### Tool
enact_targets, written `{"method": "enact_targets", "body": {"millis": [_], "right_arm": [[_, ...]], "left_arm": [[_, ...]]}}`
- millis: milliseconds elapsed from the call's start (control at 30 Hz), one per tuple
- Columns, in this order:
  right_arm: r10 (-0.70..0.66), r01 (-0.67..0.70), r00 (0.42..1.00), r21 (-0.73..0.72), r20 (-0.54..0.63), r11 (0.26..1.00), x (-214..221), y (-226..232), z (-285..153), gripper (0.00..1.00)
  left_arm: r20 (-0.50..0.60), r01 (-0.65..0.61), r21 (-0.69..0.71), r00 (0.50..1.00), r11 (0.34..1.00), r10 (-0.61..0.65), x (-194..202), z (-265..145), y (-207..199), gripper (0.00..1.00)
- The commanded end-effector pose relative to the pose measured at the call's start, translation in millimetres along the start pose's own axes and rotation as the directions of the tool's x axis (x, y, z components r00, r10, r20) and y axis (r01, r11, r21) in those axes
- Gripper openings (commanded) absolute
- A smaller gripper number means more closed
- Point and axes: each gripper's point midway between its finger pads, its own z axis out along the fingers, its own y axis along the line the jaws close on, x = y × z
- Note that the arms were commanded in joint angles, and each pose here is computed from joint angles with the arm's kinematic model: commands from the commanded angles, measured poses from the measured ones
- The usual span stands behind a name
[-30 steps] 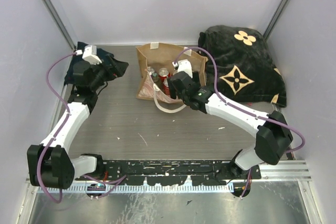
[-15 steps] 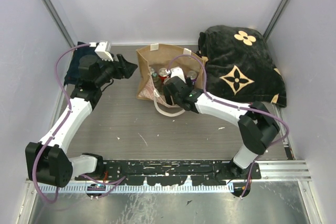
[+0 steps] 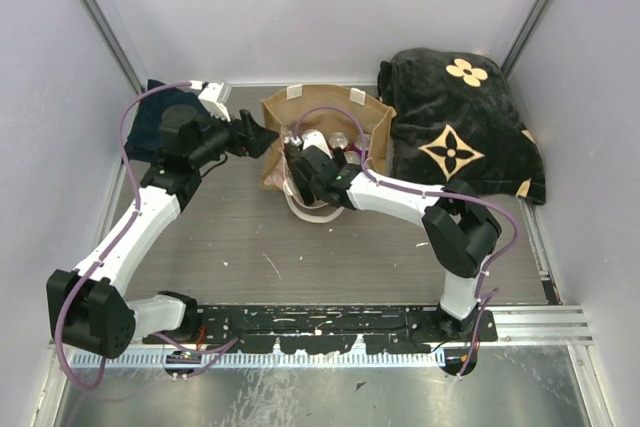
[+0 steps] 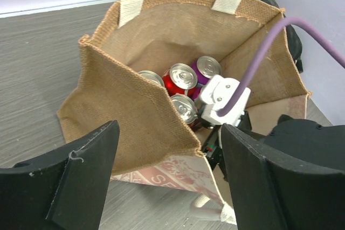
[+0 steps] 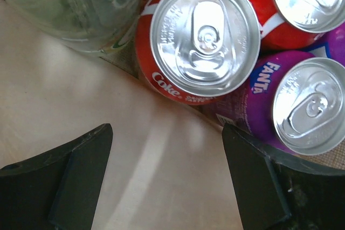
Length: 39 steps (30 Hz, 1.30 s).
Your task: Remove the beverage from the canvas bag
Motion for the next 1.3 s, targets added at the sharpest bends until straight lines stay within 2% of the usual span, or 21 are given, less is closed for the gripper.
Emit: {"method": "enact_targets", "body": {"millis": [0, 167, 367, 533, 633, 800, 900, 933, 1133, 1267], "right_arm": [[-0.009, 0.011, 0.999, -0.046, 0.041, 0.999, -19.8, 21.8, -1.5, 0.89], [-0.014, 0.016, 0.999, -0.052, 0.042, 0.999, -20.8, 28.7, -0.3, 0.89], [0.002, 0.000, 0.999, -0.053, 0.042, 0.999, -19.5, 32.6, -1.5, 0.89], [0.017, -0.014, 0.999, -0.051, 0.048, 0.999, -20.8, 31.9, -6.4, 0.89], [0.023, -0.020, 0.998, -0.042, 0.053, 0.999, -21.5, 28.5, -9.9, 0.89], [0.042, -0.042, 0.996, 0.004, 0.073, 0.999, -25.6, 17.1, -16.9, 0.89], [0.062, -0.065, 0.994, 0.036, 0.095, 0.997, -30.7, 9.7, -20.7, 0.89], [0.070, -0.075, 0.992, 0.045, 0.106, 0.996, -33.5, 7.2, -22.8, 0.89], [0.136, -0.150, 0.967, 0.051, 0.216, 0.987, -68.9, -5.6, -47.9, 0.90], [0.187, -0.200, 0.927, 0.008, 0.326, 0.980, -100.6, -14.6, -75.8, 0.96]], "left_arm": [[0.024, -0.045, 0.046, 0.999, 0.998, 0.044, -14.7, -0.1, -19.4, 0.83], [-0.010, -0.072, 0.031, 0.997, 0.997, 0.073, 0.8, 3.4, -17.7, 0.84], [-0.115, -0.156, 0.013, 0.981, 0.988, 0.157, 37.2, 11.5, -13.7, 0.83], [-0.177, -0.186, -0.068, 0.969, 0.980, 0.172, 62.0, 10.3, 5.2, 0.78], [-0.212, -0.201, -0.125, 0.962, 0.971, 0.172, 76.9, 7.2, 20.2, 0.67], [-0.279, -0.239, -0.212, 0.944, 0.948, 0.175, 99.2, -3.8, 43.4, 0.26], [-0.303, -0.226, -0.212, 0.940, 0.951, 0.156, 111.4, -8.7, 44.4, 0.04], [-0.312, -0.215, -0.208, 0.939, 0.954, 0.144, 115.8, -9.5, 43.5, 0.00], [-0.352, -0.157, -0.186, 0.932, 0.970, 0.083, 130.8, -15.6, 36.0, 0.00], [-0.361, -0.161, -0.188, 0.929, 0.969, 0.084, 136.2, -22.0, 36.1, 0.00]]}}
